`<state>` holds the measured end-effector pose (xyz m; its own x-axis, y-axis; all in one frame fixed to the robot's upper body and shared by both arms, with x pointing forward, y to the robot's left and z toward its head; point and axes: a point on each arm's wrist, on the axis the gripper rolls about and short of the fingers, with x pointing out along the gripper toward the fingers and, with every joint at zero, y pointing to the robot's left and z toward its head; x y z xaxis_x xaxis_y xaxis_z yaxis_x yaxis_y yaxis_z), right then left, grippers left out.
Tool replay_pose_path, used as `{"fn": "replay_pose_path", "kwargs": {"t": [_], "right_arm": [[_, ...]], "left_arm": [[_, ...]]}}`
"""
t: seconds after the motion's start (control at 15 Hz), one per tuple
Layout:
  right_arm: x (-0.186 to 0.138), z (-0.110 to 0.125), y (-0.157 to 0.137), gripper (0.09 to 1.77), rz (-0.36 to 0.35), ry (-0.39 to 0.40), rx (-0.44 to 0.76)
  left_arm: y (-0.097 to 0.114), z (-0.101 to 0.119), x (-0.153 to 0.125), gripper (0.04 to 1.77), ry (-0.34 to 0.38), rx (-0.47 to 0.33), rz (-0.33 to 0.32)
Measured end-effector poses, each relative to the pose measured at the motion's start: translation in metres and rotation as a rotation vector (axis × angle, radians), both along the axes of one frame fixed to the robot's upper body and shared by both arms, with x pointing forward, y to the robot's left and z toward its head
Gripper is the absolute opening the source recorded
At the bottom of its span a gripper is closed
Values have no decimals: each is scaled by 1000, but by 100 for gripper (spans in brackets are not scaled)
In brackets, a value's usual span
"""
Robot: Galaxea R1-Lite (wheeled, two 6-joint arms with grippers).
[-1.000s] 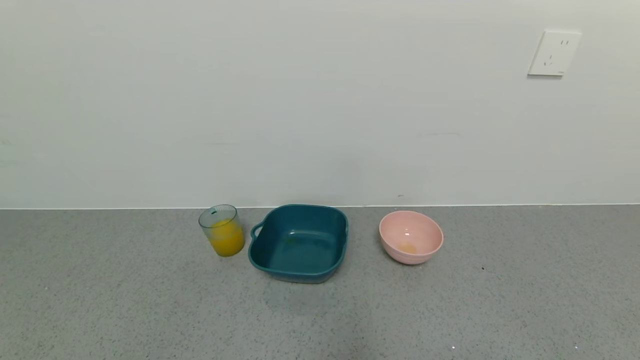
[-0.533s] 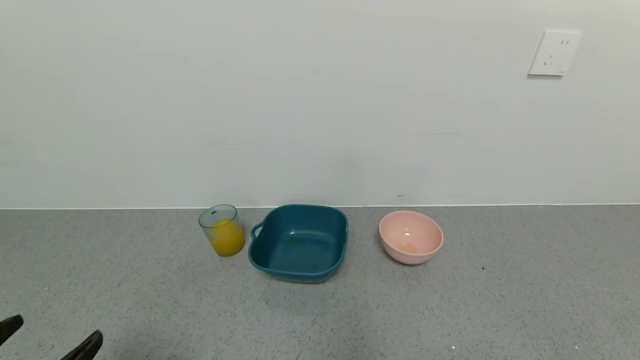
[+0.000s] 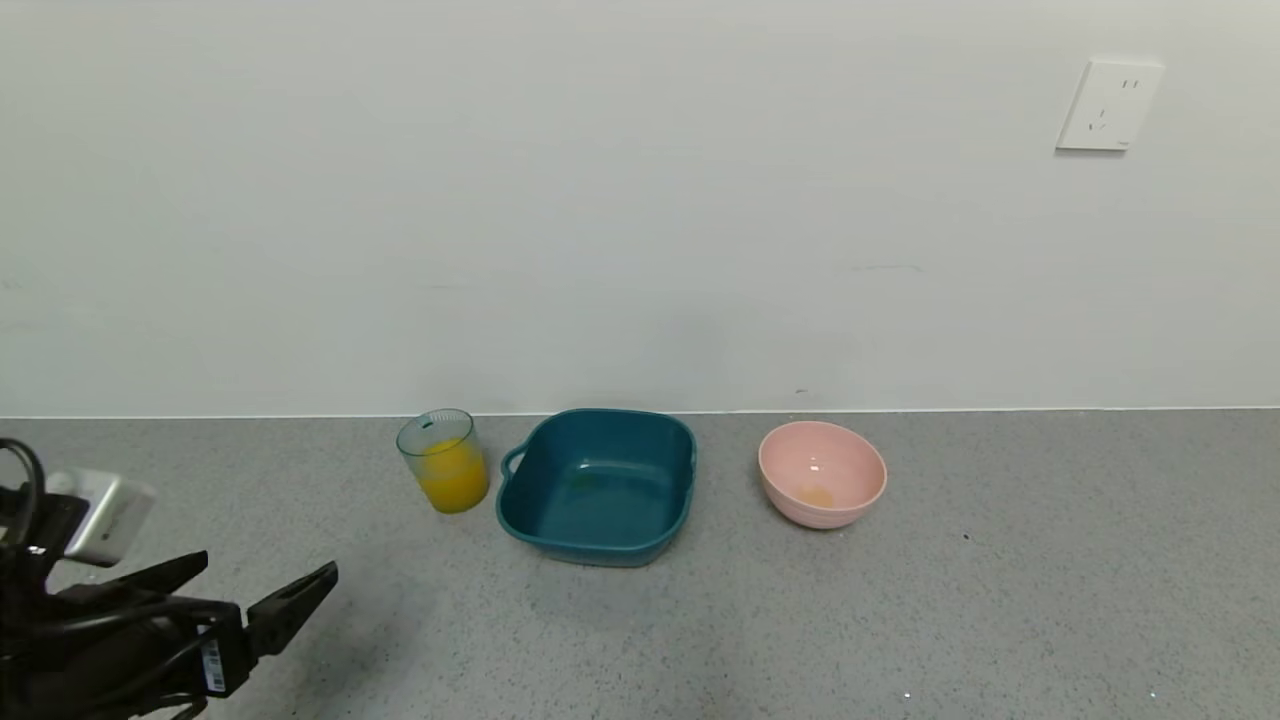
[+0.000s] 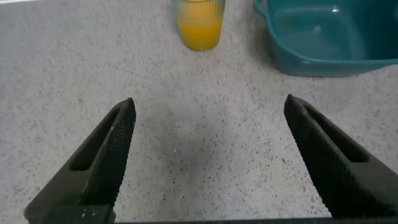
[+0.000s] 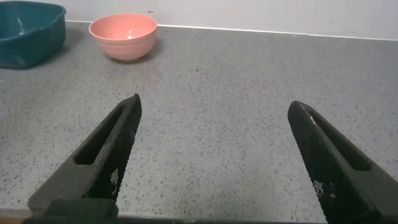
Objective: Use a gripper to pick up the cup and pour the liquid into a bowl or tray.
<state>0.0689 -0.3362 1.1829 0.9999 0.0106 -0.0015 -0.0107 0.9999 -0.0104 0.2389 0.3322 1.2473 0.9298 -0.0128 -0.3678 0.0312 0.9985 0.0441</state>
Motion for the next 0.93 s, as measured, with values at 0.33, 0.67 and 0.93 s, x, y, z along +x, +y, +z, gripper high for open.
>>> {"fn": "replay_pose_path", "kwargs": {"t": [0.33,0.67,0.93], "right_arm": [[0,0,0,171,0,0,0],[0,0,0,171,0,0,0],[0,0,0,171,-1,0,0]], "left_arm": [[0,-24,38,172,80,-3,0],[0,-45,64,172,123,0,-8],[-1,-57,87,172,60,1,-11]]}}
